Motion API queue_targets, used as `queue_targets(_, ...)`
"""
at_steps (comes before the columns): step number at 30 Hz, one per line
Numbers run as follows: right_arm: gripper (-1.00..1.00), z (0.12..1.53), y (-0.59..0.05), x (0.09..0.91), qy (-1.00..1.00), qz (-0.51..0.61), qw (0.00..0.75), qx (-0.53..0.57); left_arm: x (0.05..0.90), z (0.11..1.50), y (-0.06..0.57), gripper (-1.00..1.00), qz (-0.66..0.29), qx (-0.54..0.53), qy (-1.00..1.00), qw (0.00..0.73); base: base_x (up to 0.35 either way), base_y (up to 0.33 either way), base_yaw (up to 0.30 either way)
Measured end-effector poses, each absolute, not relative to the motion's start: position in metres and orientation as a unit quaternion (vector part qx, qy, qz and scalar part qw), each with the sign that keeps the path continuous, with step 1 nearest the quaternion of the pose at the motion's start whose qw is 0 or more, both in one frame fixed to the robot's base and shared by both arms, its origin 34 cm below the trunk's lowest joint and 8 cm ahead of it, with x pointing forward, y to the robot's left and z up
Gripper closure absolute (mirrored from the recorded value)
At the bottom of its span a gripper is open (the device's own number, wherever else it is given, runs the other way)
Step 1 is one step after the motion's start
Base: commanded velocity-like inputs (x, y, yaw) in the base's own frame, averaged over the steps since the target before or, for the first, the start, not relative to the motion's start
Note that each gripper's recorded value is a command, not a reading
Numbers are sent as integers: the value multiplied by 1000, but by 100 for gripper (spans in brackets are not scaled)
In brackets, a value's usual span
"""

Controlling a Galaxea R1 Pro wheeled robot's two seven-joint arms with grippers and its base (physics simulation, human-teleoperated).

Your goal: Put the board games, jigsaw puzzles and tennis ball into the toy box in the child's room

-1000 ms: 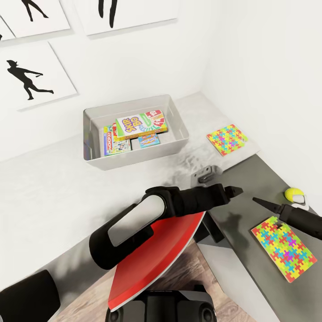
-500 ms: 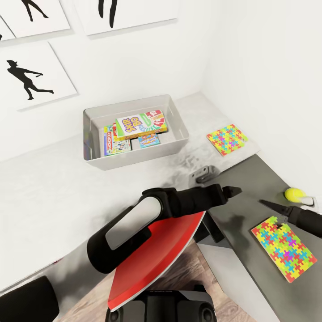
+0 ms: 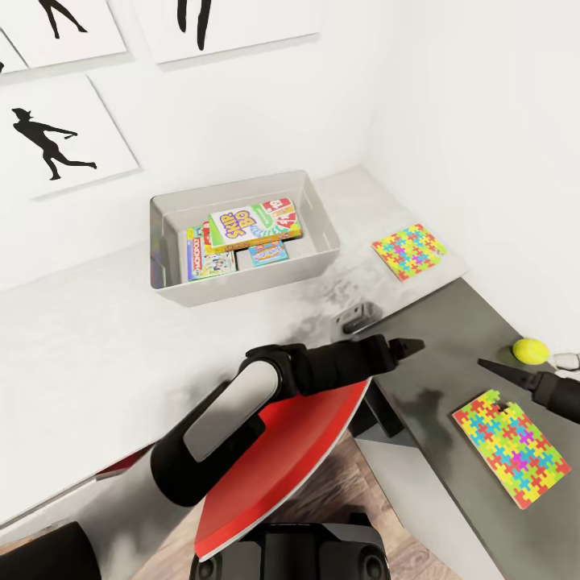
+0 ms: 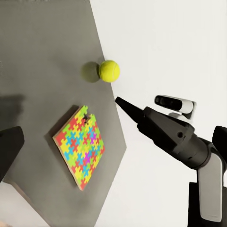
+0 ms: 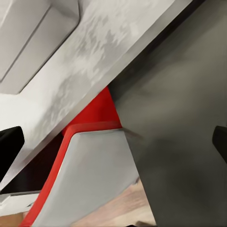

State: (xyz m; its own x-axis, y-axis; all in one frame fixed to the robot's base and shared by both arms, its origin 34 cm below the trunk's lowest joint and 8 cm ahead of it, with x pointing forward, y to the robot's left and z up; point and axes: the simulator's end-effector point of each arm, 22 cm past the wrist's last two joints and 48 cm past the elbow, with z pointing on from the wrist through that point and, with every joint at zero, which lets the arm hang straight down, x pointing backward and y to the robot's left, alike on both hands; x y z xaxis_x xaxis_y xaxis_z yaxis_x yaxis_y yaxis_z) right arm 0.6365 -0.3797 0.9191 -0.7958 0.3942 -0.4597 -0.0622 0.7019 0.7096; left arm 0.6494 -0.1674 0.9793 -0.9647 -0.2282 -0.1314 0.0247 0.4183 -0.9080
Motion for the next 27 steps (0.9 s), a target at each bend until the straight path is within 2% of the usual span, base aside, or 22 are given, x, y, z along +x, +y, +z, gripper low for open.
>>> queue_targets(2,-100,936,-365,634,851,417,310,80,650,984,-166,-100,-552,-60,823,119,0,0,0)
queue_targets(27,-100,945,-384,636,850,399,331,89,651,1023,-181,-100,-612,-43,780,128,0,0,0)
